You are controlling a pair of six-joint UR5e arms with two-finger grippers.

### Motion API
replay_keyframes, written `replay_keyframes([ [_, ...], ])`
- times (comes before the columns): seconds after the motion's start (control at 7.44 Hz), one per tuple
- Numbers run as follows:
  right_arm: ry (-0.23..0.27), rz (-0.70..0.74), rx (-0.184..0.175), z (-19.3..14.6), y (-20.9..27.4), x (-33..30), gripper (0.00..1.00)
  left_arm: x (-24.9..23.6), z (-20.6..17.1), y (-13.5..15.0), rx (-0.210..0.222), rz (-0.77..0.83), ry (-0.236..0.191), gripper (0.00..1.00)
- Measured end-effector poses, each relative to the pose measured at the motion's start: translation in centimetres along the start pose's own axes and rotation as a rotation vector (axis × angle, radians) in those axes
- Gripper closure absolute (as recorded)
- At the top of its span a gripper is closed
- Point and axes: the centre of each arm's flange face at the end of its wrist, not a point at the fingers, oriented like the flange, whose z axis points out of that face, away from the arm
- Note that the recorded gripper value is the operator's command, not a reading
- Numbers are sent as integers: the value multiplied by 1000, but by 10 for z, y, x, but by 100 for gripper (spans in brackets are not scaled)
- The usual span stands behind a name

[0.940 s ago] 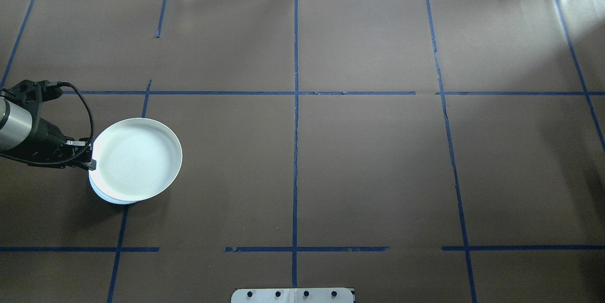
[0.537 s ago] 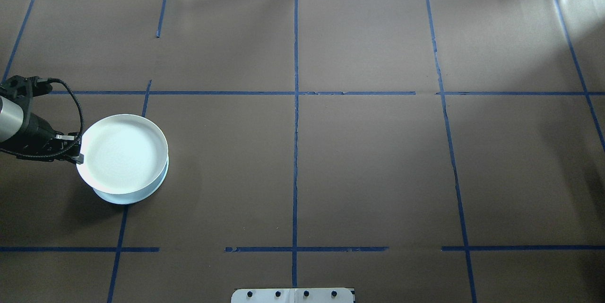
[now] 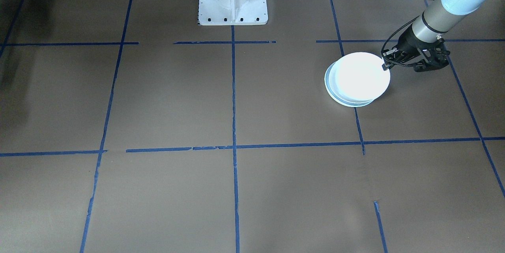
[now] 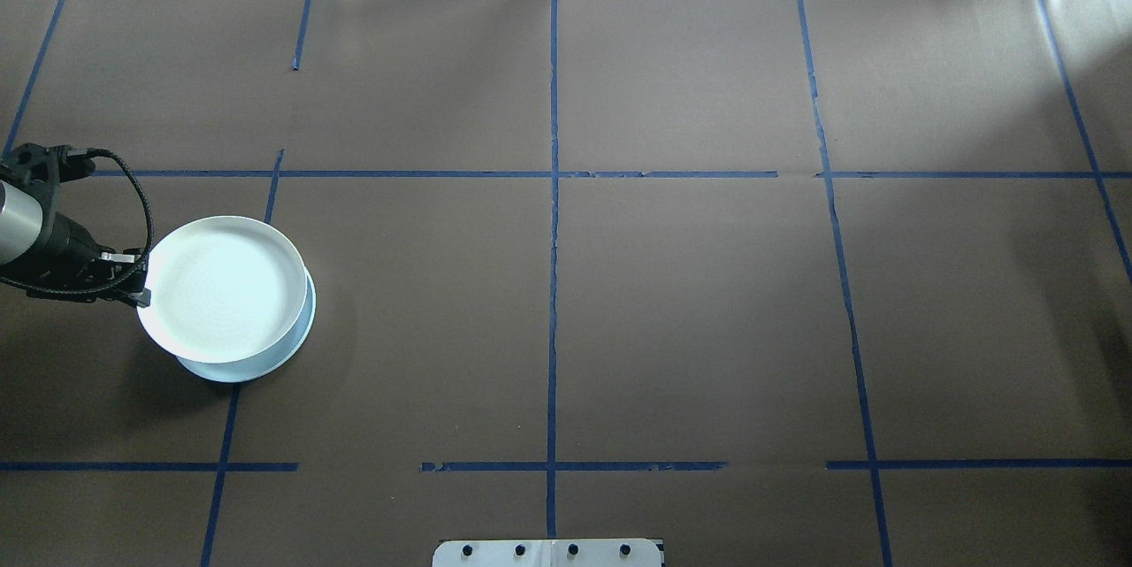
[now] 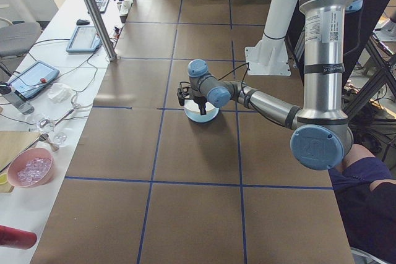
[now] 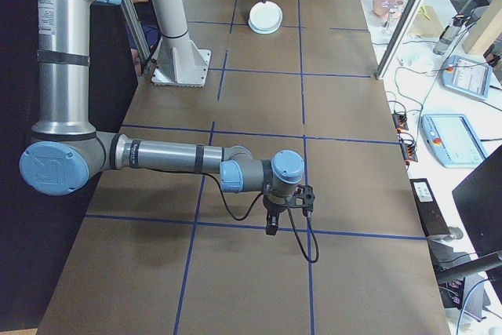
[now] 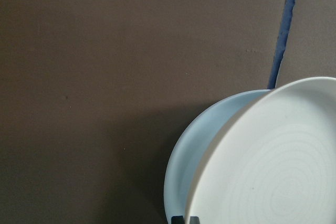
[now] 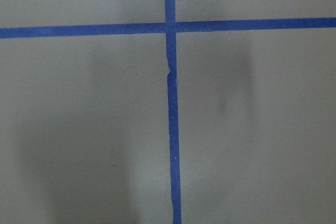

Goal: Stack plate in center

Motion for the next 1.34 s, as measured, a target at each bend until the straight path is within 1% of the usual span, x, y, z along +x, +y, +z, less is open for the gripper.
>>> replay_keyframes([
  [0.13, 0, 0, 0, 0, 0, 0, 0, -1, -5, -1, 7, 14, 2, 0],
  [0.4, 0, 0, 0, 0, 0, 0, 0, -11, -27, -13, 50, 53, 7, 0],
  [0.54, 0, 0, 0, 0, 0, 0, 0, -17, -38, -21, 78, 88, 4, 0],
  [0.67, 0, -1, 0, 0, 0, 0, 0, -31, -56, -35, 121, 138, -6, 0],
  [0.81, 0, -1, 0, 0, 0, 0, 0, -57, -82, -53, 167, 200, -36, 0],
  [0.94, 0, -1, 0, 0, 0, 0, 0, -88, -107, -69, 193, 251, -82, 0],
  [1.07, 0, 0, 0, 0, 0, 0, 0, -125, -130, -83, 209, 296, -126, 0],
  [1.21, 0, 0, 0, 0, 0, 0, 0, -174, -149, -97, 214, 311, -163, 0],
  [1.34, 0, 0, 0, 0, 0, 0, 0, -226, -160, -106, 201, 289, -179, 0],
])
